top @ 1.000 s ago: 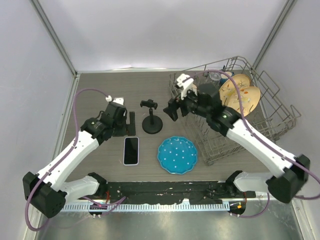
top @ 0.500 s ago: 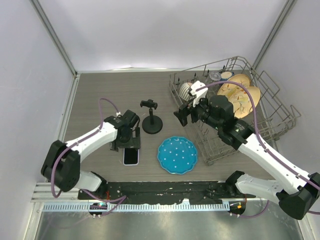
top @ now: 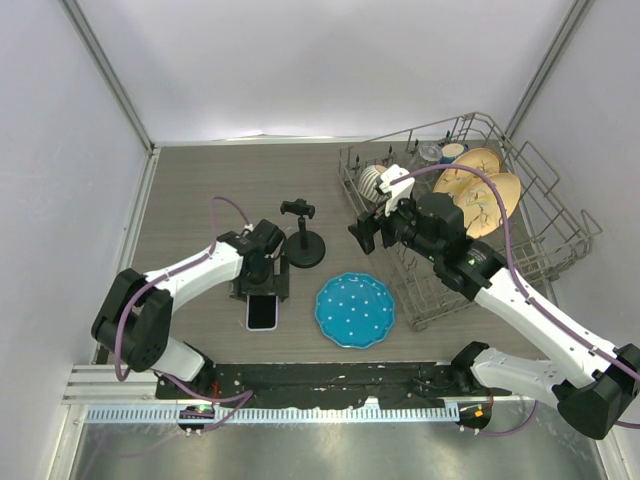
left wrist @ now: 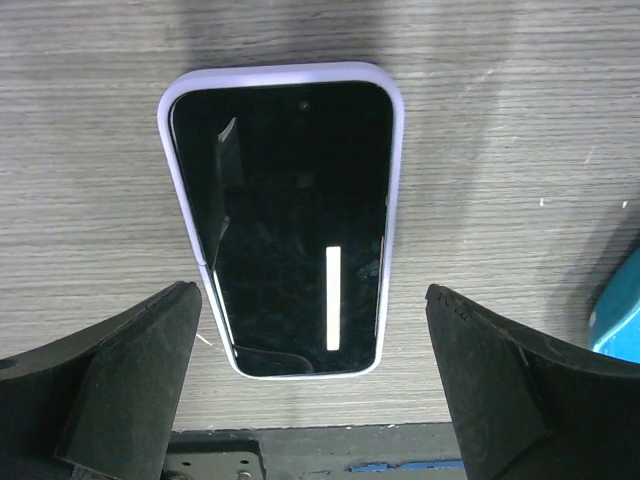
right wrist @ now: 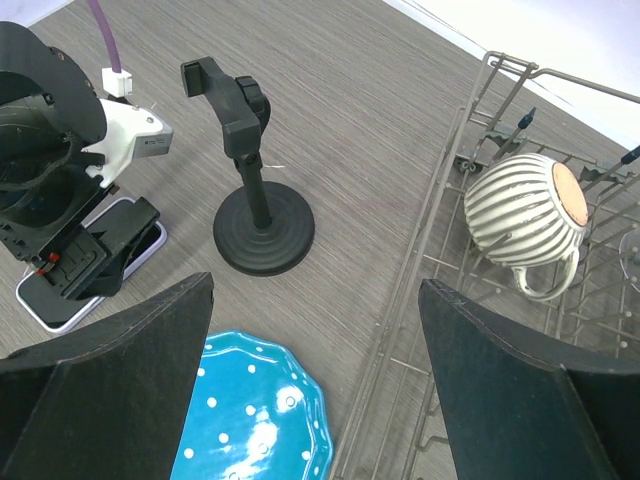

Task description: Place the phone on the phone stand

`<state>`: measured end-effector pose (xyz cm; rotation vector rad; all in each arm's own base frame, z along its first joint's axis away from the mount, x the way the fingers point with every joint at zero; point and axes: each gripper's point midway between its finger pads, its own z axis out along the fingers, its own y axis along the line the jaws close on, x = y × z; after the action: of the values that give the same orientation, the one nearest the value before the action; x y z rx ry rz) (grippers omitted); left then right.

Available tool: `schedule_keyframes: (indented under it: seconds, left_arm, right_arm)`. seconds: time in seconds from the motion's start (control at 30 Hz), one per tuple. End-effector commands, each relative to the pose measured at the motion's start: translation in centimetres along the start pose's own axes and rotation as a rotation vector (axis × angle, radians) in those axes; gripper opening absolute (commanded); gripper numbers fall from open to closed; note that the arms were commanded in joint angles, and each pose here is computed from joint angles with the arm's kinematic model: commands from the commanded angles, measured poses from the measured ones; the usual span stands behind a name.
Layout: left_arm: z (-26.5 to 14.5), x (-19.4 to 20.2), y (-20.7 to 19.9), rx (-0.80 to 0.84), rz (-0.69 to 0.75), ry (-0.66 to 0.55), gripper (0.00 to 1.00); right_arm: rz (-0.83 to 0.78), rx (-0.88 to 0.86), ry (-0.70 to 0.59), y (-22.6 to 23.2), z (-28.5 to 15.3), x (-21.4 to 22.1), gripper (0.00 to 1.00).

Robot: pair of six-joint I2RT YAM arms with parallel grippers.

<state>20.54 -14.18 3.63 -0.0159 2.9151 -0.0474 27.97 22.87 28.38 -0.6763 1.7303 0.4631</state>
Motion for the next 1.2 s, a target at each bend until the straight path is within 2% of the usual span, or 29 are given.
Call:
schedule_keyframes:
  seconds: [0.0, 0.17, 0.57, 0.83, 0.93, 1.03, 1.07, 1.13, 1.17]
  left_arm:
    - [-0.4, -0.9, -0.9, 0.040, 0.032, -0.032, 1.00]
    - [0.1, -1.0, 0.1, -0.018, 0.052, -0.036, 1.00]
    - [2.0, -0.1, -0.5, 0.008, 0.068, 0.018, 1.00]
    - [2.8, 0.6, -0.5, 0.011, 0.087, 0.050, 0.89]
    - [3.1, 1.0, -0.9, 0.028, 0.093, 0.073, 0.79]
    - [3.1, 0.8, -1.1, 0.038, 0.099, 0.068, 0.64]
    - [3.1, 0.7, -1.1, 0.041, 0.100, 0.065, 0.55]
    - [2.8, 0.6, -1.4, 0.056, 0.101, 0.066, 0.47]
    - [2.7, 0.6, -1.5, 0.061, 0.101, 0.069, 0.39]
  right_arm:
    - [0.005, 0.018, -0.045, -0.3, 0.2, -1.3, 0.89]
    - [0.001, 0.015, -0.019, -0.2, 0.7, -0.6, 0.89]
    - [-0.002, 0.017, -0.005, -0.2, 1.0, -0.2, 0.89]
    - [0.001, 0.035, 0.016, -0.5, 1.4, 0.4, 0.89]
    - [-0.002, 0.040, 0.007, -0.6, 1.4, 0.4, 0.89]
    - [-0.001, 0.047, 0.019, -0.7, 1.5, 0.7, 0.89]
    - [-0.001, 0.050, 0.020, -0.8, 1.4, 0.6, 0.89]
    - [0.000, 0.052, 0.012, -0.8, 1.4, 0.6, 0.89]
    - [0.000, 0.055, 0.011, -0.9, 1.4, 0.6, 0.89]
